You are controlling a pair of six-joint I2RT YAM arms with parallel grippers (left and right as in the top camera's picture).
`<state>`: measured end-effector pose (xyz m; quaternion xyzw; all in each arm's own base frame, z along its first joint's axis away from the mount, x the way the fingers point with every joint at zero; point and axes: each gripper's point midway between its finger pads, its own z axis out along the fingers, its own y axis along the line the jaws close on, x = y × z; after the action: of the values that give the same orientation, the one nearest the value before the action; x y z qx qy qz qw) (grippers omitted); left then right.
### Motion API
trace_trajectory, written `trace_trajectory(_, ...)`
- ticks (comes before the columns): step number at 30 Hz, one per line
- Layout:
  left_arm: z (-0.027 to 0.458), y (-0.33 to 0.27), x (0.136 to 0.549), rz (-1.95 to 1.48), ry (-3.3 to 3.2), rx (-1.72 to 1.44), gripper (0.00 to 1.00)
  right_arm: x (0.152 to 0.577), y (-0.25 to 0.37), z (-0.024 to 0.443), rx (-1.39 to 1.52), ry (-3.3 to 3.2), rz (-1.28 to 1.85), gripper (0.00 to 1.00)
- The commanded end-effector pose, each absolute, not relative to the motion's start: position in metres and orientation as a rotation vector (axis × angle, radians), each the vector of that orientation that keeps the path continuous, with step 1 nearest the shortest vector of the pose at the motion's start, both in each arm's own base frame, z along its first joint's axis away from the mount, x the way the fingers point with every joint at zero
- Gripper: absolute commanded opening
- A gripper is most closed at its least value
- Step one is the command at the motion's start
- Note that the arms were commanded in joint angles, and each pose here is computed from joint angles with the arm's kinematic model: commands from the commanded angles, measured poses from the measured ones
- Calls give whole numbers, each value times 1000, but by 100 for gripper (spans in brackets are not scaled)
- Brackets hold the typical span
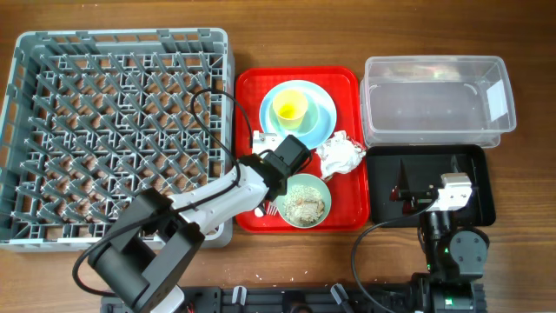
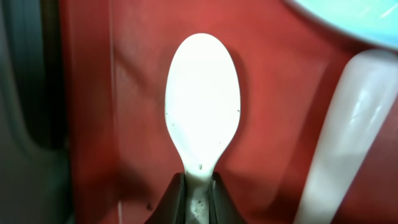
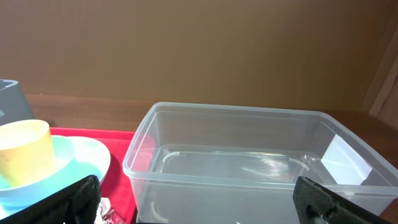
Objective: Sort waste into correct bins and load items into the dishwasher rack
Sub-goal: 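Carry the spoon left and drop it upright into the dish rack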
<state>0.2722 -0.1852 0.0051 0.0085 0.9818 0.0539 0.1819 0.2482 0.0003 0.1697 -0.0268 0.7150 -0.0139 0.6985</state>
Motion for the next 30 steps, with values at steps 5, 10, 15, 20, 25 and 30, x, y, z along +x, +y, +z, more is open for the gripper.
trace_trajectory(5, 148, -196, 310, -22, 2467, -65, 4, 248, 4, 170, -87, 1591, -24, 100)
trace_trajectory(10, 226, -162, 309, -79, 2292, -63, 4, 248, 4, 170, -87, 1591, -25, 100)
trace_trajectory(15, 217, -96, 307, 116, 2368, -123, 4, 248, 4, 170, -87, 1591, -25, 100)
trace_trajectory(20, 177, -79, 313, 112, 2535, -195, 4, 248, 4, 170, -87, 1591, -25, 100)
trace_trajectory(25, 138, -51, 326, 323, 2631, -172, 4, 248, 4, 170, -87, 1591, -25, 100)
trace_trajectory(30, 104, -39, 324, 416, 2745, -176, 4, 248, 4, 170, -87, 1591, -25, 100)
